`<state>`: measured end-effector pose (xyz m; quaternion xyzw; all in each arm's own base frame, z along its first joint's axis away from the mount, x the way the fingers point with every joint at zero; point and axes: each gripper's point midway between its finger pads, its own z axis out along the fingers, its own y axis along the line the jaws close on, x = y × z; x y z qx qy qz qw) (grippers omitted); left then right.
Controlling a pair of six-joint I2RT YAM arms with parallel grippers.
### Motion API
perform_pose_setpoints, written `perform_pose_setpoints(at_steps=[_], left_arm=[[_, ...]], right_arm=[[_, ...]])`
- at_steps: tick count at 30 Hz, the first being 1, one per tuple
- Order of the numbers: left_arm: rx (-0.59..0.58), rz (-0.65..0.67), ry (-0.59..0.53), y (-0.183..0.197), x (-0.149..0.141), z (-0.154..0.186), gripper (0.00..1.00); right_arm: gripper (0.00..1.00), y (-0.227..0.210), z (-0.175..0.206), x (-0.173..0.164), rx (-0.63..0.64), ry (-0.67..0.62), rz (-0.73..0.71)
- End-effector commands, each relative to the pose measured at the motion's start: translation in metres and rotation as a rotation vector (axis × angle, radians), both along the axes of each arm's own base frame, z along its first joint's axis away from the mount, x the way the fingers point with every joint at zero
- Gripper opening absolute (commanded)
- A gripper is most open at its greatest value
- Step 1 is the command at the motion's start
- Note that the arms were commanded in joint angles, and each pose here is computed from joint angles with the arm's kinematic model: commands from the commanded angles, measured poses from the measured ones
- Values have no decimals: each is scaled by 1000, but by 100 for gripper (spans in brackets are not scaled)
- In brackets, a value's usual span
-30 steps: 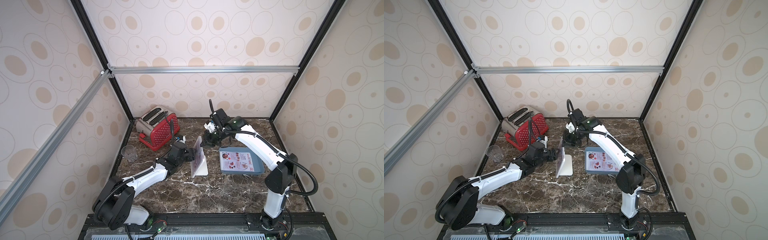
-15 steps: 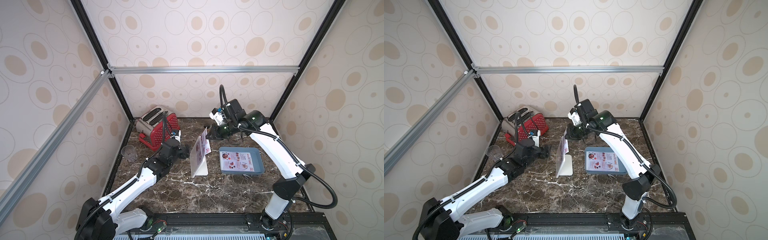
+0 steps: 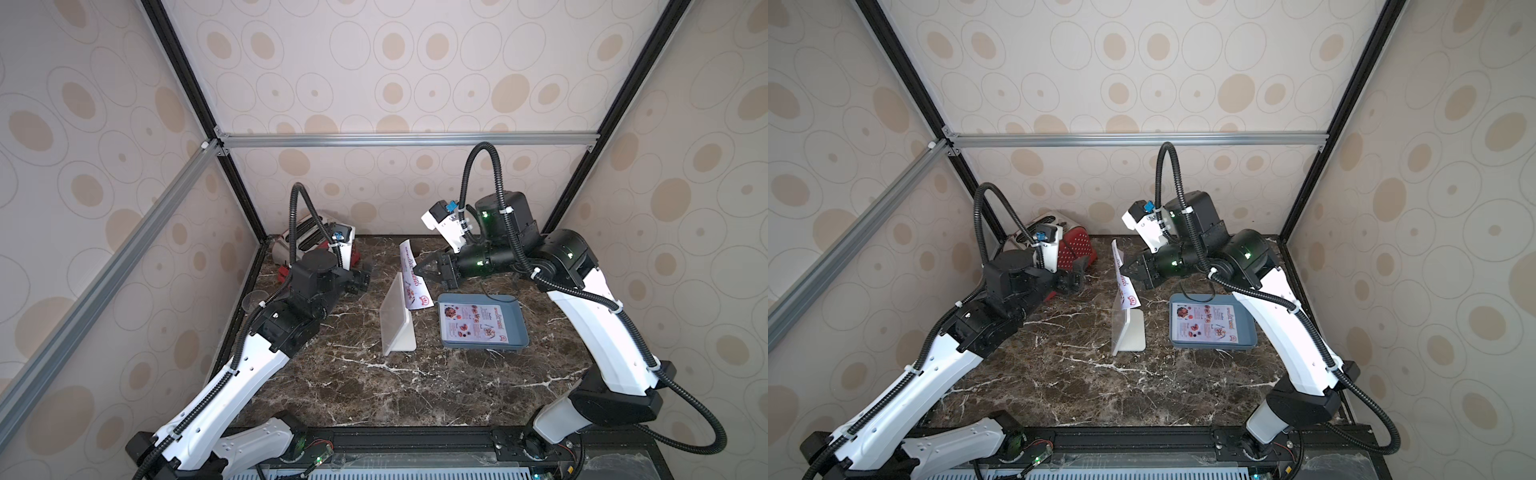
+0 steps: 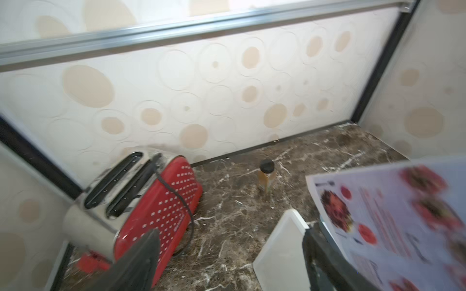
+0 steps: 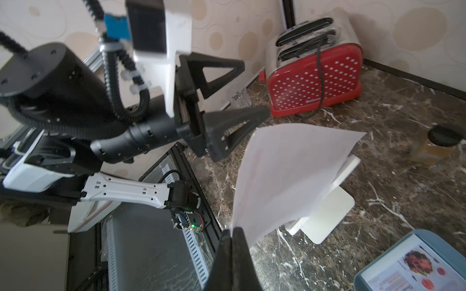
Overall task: Replace the menus in the menu holders
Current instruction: Take out the menu from the menu holder, then place the menu at the center of the board.
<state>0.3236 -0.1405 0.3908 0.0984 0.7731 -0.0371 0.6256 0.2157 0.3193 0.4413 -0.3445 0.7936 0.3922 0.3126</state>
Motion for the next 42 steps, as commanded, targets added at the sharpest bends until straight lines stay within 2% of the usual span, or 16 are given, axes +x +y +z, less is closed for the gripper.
perform_pose_setpoints(at_steps=[1,4,7,13,18,20,25,33,38,42], left_arm=[[-44,356,-93,73,-18,37,90],[-115,561,-123,115,-42,45,89],[-149,679,-151,144,-66,48,88],[-148,747,-176,170,-93,53,87],[-154,816,-181,192,-117,52,86],[-157,836,-179,199,-125,48,85],[-162,860,-165,208,-136,38,85],[-169,851,-132,205,-133,25,85],[-183,824,-87,197,-127,12,83],[-165,820,-55,191,-120,2,83]], right_arm=[[0,20,17,-30,40,-94,147],[0,44,20,-56,68,-100,263],[0,68,20,-88,89,-100,388],[0,104,24,-150,155,-39,638],[0,108,-17,-158,57,45,704],[0,107,-53,-152,-53,63,696],[0,120,-117,-132,-223,66,676],[0,171,-215,-74,-457,-33,621],[0,181,-269,-17,-626,-158,466],[0,193,-295,14,-688,-294,419]])
